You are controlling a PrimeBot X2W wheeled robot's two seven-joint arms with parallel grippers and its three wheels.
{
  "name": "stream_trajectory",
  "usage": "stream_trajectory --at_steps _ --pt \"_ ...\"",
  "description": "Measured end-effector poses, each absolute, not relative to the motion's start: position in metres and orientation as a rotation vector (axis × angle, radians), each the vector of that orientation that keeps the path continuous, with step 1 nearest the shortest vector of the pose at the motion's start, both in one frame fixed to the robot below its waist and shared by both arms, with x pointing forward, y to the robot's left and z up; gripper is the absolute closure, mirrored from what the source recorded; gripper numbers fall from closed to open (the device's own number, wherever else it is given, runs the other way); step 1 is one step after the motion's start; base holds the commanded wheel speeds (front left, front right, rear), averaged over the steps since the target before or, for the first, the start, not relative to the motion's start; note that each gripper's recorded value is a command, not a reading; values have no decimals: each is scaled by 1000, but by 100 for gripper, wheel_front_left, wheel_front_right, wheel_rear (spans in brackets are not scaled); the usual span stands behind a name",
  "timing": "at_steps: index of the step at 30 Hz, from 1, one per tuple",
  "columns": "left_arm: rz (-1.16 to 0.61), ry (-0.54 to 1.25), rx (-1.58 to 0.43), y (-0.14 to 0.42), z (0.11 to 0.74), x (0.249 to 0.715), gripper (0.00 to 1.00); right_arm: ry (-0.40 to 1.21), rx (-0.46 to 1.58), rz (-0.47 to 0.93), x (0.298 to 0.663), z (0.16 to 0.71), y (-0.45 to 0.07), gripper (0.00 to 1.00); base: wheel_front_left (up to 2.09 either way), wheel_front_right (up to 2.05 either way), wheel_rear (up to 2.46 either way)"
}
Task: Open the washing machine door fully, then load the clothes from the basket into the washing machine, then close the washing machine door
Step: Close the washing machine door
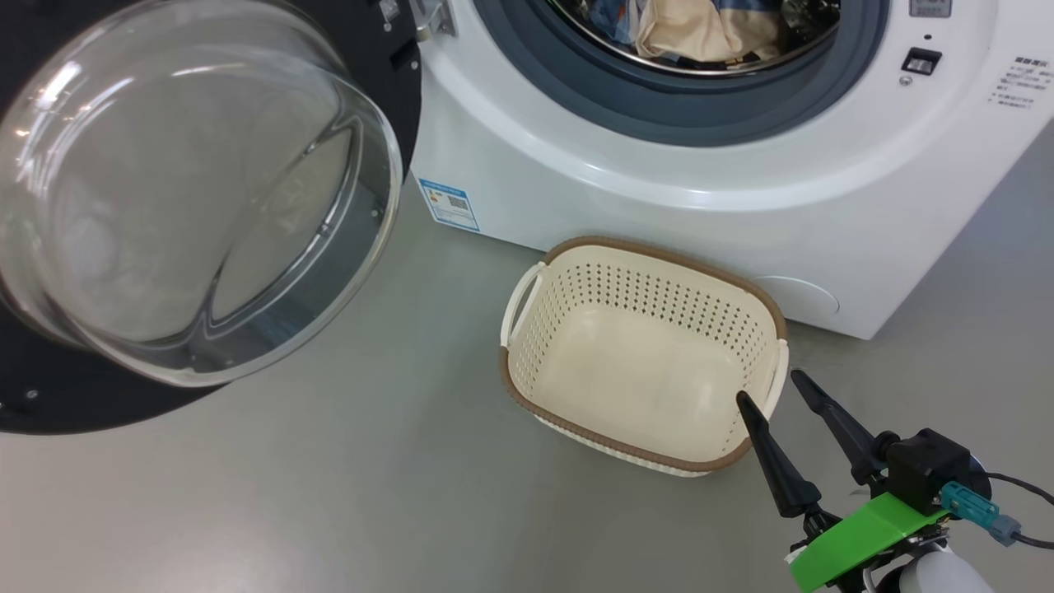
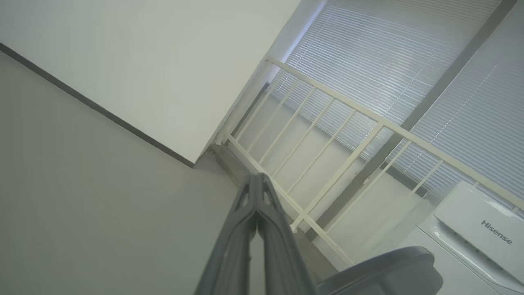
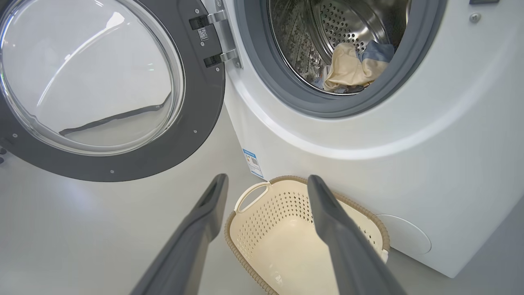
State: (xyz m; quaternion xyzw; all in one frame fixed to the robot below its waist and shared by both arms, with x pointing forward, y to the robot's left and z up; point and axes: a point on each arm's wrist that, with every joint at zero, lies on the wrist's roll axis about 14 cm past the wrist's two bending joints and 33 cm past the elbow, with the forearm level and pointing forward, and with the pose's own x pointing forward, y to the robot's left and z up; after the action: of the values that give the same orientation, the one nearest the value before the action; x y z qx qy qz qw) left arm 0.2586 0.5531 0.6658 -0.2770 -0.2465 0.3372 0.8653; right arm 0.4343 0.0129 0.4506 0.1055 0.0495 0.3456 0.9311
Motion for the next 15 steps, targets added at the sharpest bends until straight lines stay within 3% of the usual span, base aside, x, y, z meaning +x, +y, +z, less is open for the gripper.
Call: stream_trajectory --at_steps 15 --pt "635 -33 -833 550 603 291 100 128 216 719 439 437 15 0 0 0 0"
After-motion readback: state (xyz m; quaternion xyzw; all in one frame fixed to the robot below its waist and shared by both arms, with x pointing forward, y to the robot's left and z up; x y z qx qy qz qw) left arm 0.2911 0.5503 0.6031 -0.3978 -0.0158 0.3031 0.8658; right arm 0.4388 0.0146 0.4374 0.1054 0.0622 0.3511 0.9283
